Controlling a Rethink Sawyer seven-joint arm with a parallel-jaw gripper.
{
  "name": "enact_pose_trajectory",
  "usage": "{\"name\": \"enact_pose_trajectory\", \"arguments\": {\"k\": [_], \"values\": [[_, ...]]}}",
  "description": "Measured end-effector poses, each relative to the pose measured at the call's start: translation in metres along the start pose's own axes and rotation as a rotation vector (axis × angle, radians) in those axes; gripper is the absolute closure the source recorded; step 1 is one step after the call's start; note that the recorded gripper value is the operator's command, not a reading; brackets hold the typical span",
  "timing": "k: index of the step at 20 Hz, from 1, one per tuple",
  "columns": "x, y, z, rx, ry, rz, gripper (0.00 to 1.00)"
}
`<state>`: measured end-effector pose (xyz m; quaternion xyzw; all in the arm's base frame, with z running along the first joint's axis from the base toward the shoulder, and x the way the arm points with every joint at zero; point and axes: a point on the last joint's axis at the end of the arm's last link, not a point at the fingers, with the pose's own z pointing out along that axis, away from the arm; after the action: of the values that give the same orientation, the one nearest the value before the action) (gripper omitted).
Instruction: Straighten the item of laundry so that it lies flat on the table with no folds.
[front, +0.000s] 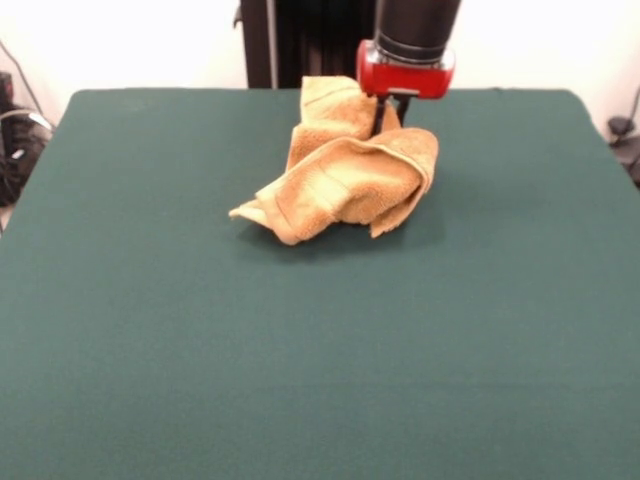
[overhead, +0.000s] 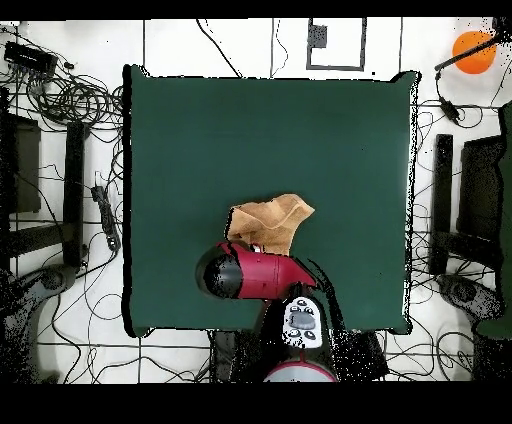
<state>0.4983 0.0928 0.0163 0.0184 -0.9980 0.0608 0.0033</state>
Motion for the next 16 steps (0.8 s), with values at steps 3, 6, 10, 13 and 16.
{"name": "enact_pose_trajectory", "arguments": {"k": [3,6,10,13,16], "values": [[-0.0005,-0.0003,-0.0025,0.000,0.003,0.000,1.00],[-0.0014,-0.0008,-0.0062,0.000,0.008,0.002,1.00],[-0.0010,-0.0012,-0.0090,-0.001,0.024,0.002,1.00],[0.0011,-0.0010,-0.0090,-0.002,0.041,0.002,1.00],[0.0031,-0.0009,-0.0091,-0.003,0.056,0.002,1.00]]}}
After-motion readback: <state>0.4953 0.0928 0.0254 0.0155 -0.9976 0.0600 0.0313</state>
